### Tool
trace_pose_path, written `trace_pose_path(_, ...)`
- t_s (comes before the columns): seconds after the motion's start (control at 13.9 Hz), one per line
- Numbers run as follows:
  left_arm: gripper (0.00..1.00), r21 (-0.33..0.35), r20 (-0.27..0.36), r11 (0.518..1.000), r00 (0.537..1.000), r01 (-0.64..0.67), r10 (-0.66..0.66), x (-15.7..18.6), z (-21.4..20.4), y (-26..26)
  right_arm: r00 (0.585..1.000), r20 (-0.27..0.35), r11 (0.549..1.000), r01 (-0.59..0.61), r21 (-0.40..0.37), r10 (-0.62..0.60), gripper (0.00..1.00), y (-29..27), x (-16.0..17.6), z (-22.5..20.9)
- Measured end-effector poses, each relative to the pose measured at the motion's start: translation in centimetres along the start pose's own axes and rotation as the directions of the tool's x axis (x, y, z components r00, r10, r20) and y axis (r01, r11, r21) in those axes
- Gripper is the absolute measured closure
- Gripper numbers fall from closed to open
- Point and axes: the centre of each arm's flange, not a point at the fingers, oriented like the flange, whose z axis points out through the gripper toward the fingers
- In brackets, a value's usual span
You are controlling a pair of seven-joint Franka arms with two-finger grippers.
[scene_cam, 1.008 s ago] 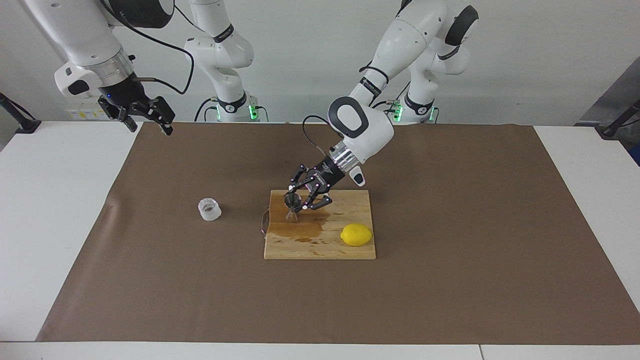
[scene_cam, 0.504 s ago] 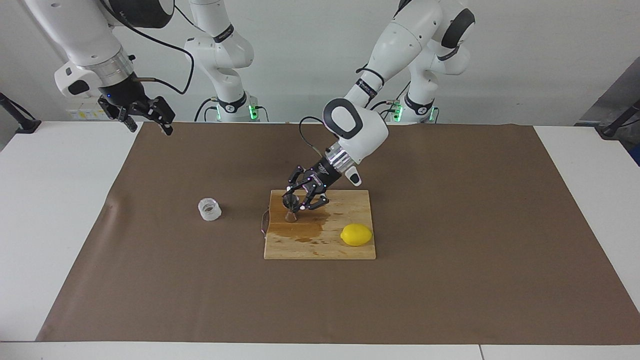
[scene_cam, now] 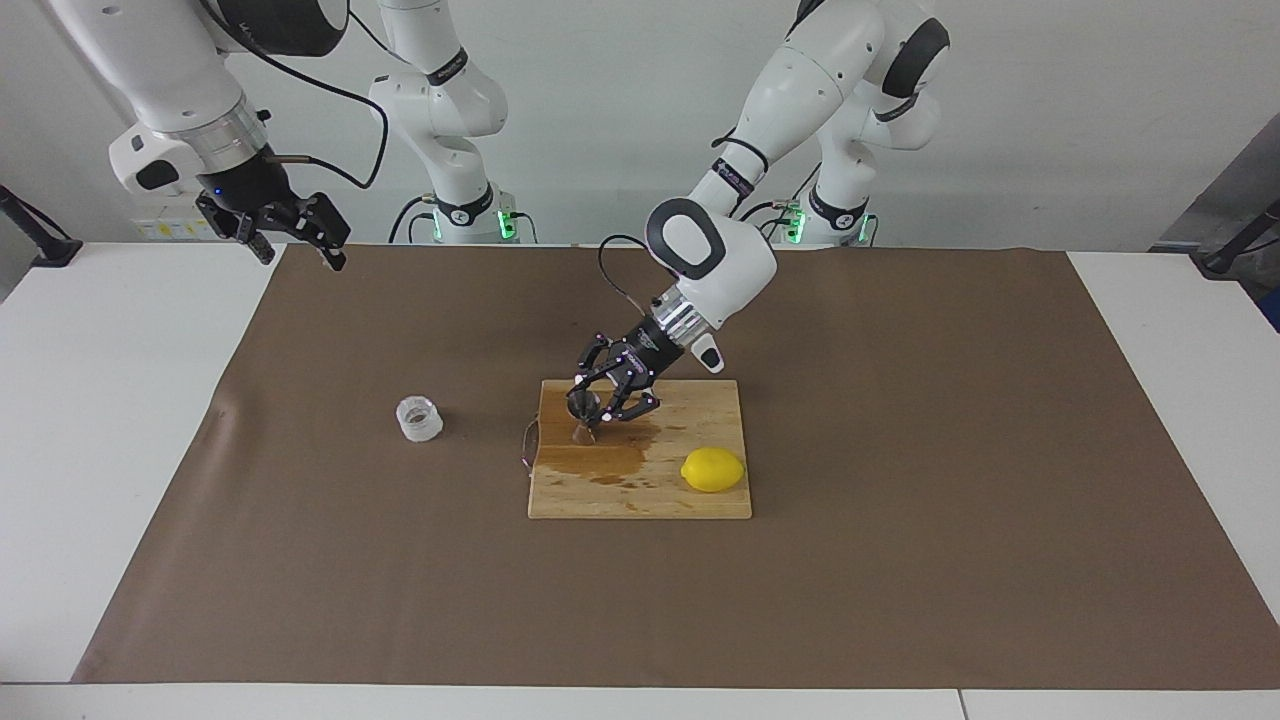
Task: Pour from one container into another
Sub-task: 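Lift the metal cup with the left gripper and carry it over the board, then lower the metal cup onto the board and open the left gripper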
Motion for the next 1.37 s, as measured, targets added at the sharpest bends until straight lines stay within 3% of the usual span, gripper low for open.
trace_pose_path(0.22,0.47,-0.008,-0.008,1.000,1.000,-0.005,0.005,0.1,0.0,-0.3,1.000,0.000,1.000,0.000,0.000,0.000,0.00,0.0,0.0,0.0)
trace_pose_path(0.58,0.00,-0.013,-0.014,1.000,1.000,-0.012,0.012,0.1,0.1,-0.6,1.000,0.000,1.000,0.000,0.000,0.000,0.00,0.0,0.0,0.0)
trace_pose_path(0.94,0.00,-0.056,-0.003,0.996,0.997,-0.074,0.074,-2.0,-0.9,-0.5,1.000,0.000,1.000,0.000,0.000,0.000,0.00,0.0,0.0,0.0)
trace_pose_path(1.37,0.00,-0.126,0.028,0.928,0.934,-0.351,0.357,-7.0,-4.6,-1.2,1.000,0.000,1.000,0.000,0.000,0.000,0.00,0.0,0.0,0.0)
